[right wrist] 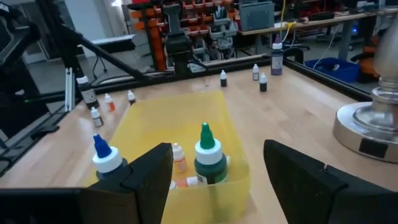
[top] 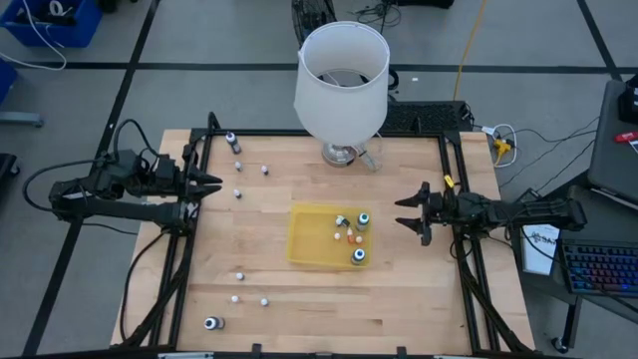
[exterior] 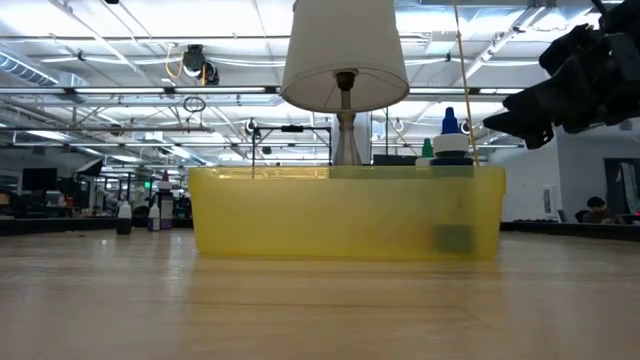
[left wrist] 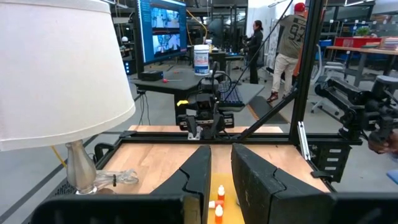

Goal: Pick & Place food coloring
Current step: Put the purple food coloring bottle into the yellow bin

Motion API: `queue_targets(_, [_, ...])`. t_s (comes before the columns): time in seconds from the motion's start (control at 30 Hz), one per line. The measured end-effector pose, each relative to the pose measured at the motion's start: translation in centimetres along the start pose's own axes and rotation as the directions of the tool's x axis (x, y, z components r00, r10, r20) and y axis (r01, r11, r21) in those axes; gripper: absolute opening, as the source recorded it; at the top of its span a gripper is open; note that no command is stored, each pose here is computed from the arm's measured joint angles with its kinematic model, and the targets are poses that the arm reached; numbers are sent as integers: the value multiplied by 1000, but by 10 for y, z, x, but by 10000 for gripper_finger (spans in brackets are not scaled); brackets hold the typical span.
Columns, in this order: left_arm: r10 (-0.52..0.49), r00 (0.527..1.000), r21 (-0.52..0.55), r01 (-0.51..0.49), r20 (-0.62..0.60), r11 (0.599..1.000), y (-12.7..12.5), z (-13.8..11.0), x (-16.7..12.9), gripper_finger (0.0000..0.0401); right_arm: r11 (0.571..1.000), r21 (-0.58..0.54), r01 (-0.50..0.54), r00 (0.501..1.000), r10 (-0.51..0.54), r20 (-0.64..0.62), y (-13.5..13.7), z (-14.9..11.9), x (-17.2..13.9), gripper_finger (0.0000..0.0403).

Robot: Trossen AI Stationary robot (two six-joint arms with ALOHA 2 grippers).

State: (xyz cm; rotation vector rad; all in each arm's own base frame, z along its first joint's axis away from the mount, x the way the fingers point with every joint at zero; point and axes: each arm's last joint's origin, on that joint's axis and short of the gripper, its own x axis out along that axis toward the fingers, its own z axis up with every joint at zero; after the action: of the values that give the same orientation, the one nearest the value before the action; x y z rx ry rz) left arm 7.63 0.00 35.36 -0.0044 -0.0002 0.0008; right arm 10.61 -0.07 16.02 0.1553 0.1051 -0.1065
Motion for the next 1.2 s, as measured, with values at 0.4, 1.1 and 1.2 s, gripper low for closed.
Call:
queue_targets(0.4, [0, 1000, 0, 0, 0, 1000, 0, 0, 0, 67, 1000, 31, 3, 1000, -3, -7, 0, -1, 0, 237])
queue_targets(1.1, [138, 990, 1, -138, -1, 990, 4, 2, 15, 67, 1000, 31, 5, 1000, -4, -7, 0, -1, 0, 237])
queue_targets(1.2, [291, 956, 68, -289, -22, 955, 8, 0, 20, 67, 999, 31, 5, 1000, -5, -6, 0, -1, 0, 238])
